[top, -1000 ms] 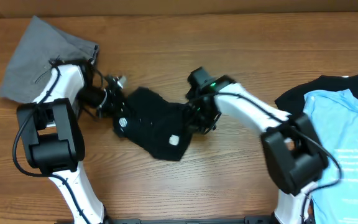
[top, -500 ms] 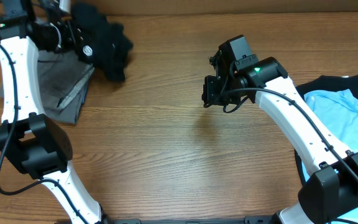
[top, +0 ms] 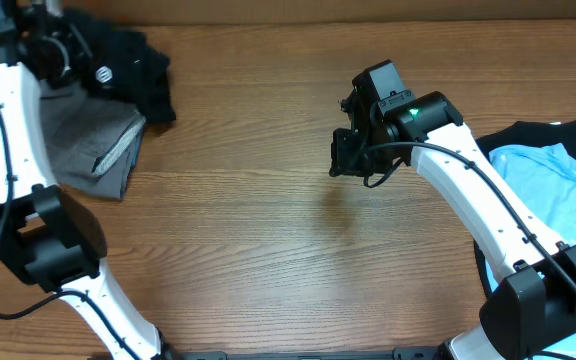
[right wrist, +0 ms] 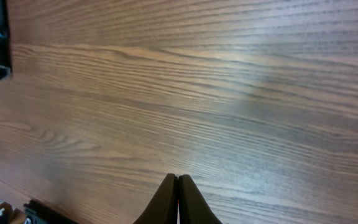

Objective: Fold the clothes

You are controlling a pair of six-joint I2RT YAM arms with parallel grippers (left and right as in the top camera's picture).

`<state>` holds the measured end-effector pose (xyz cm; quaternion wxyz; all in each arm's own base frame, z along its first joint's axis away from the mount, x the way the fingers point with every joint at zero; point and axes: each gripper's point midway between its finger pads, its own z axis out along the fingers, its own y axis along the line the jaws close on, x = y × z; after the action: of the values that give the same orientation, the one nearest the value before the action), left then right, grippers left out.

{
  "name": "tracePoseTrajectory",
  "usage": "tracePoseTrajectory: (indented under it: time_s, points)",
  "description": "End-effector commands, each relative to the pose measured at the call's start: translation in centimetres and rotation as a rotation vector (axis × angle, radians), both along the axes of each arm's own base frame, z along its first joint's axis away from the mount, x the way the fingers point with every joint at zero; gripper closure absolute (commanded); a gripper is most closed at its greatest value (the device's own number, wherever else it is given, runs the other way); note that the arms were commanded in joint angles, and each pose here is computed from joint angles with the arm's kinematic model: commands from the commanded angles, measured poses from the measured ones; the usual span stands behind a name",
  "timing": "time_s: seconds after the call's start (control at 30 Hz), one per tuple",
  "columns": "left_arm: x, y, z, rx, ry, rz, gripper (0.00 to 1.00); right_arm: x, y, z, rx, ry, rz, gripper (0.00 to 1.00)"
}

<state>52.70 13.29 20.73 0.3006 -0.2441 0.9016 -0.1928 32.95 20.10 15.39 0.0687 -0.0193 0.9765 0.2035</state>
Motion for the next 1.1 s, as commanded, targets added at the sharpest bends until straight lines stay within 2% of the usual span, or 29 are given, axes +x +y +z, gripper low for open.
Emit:
tracePoseTrajectory:
  time_s: [0.0, 0.07, 0.1, 0.13, 0.17, 0.23, 0.37, 0.4, 0.57, 0.67, 0.77, 0.83, 0.87, 0.93, 1.07]
  points:
    - [-1.6, 5.3, -0.3, 0.074, 0.046, 0.136, 0.96, 0.4, -0.2, 0.5, -0.007, -0.025, -0.004, 0.95]
    - [-2.5, 6.4, -1.0, 0.091, 0.08, 0.148, 0.96, 0.4, -0.2, 0.5, -0.007, -0.027, -0.004, 0.95]
    - [-3.1, 7.2, -1.7, 0.108, 0.11, 0.165, 0.91, 0.5, -0.3, 0.5, -0.01, -0.028, -0.005, 0.95]
    - [-3.6, 8.0, -2.2, 0.122, 0.137, 0.183, 0.78, 0.5, -0.3, 0.5, -0.013, -0.029, -0.006, 0.95]
    - [-4.0, 8.5, -2.8, 0.136, 0.161, 0.196, 0.55, 0.5, -0.3, 0.5, -0.014, -0.028, -0.006, 0.95]
    - [-5.2, 9.5, -4.0, 0.174, 0.221, 0.201, 0.3, 0.4, -0.4, 0.5, -0.015, -0.025, -0.006, 0.95]
    - [-7.4, 11.4, -4.6, 0.237, 0.296, 0.2, 0.19, 0.1, -0.5, 0.4, -0.019, -0.014, -0.006, 0.95]
    - [-8.3, 12.0, -4.5, 0.239, 0.311, 0.204, 0.0, 0.0, -0.5, 0.3, -0.022, -0.008, -0.005, 0.95]
    - [-11.1, 14.4, -2.4, 0.184, 0.306, 0.263, 0.0, -0.2, -0.7, 0.3, -0.028, 0.002, -0.005, 0.95]
    - [-11.5, 14.5, 0.1, 0.106, 0.222, 0.244, 0.0, -0.2, -1.0, 0.1, -0.046, 0.0, -0.01, 0.95]
    - [-10.9, 12.2, 2.7, 0.01, 0.097, 0.107, 0.01, -0.1, -1.2, 0.0, -0.06, -0.003, -0.014, 0.95]
    - [-10.6, 9.8, 4.0, -0.034, 0.025, -0.022, 0.09, -0.1, -1.2, 0.2, -0.058, -0.007, -0.014, 0.95]
    - [-10.5, 8.3, 4.6, -0.046, -0.001, -0.093, 0.09, -0.1, -1.2, 0.5, -0.054, -0.016, -0.014, 0.95]
    - [-10.7, 6.1, 5.3, -0.036, -0.013, -0.187, 0.0, -0.1, -1.2, 1.3, -0.046, -0.039, -0.016, 0.95]
    - [-11.5, 1.4, 7.9, 0.031, -0.044, -0.34, 0.0, 0.3, -2.0, 4.6, -0.053, -0.147, -0.032, 0.94]
